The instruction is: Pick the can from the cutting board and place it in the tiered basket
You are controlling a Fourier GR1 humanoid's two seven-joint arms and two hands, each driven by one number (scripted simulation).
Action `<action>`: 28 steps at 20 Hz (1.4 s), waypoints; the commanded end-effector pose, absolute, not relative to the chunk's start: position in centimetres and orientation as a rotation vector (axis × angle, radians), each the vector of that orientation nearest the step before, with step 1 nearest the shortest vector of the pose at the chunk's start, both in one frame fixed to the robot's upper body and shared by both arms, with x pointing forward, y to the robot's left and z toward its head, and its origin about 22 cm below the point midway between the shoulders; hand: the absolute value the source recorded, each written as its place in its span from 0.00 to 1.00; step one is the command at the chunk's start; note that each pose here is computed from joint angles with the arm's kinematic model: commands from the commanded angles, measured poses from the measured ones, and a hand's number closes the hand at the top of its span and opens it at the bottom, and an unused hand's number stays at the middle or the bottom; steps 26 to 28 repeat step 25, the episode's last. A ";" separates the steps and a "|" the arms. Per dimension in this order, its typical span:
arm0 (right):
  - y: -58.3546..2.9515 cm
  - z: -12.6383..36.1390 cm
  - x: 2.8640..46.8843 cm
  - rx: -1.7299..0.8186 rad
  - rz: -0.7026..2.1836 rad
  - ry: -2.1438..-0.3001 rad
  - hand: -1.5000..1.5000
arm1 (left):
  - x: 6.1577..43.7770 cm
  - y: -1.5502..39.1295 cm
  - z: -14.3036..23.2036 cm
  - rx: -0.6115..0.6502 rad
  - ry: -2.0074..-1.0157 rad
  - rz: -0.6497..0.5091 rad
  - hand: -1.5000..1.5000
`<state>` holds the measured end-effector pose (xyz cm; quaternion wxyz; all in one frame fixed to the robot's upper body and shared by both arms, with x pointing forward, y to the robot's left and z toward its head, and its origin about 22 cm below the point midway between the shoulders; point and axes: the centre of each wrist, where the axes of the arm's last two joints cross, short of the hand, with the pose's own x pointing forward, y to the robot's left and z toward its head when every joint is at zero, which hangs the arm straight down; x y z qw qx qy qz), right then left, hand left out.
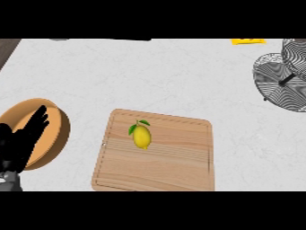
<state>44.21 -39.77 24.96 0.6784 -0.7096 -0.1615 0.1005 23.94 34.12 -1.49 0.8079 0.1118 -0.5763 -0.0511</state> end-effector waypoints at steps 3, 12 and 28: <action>-39.0 26.7 44.4 -1.684 0.068 -0.548 0.00 | 24.1 34.1 -1.3 0.244 -1.236 -0.108 0.50; -39.7 31.4 43.4 -1.591 -0.402 -0.674 0.00 | 22.9 35.5 -2.1 0.272 -1.214 -0.057 0.50; -39.1 30.1 41.5 -1.311 -0.628 -1.107 0.00 | 19.1 38.1 -2.9 0.334 -1.146 -0.007 0.50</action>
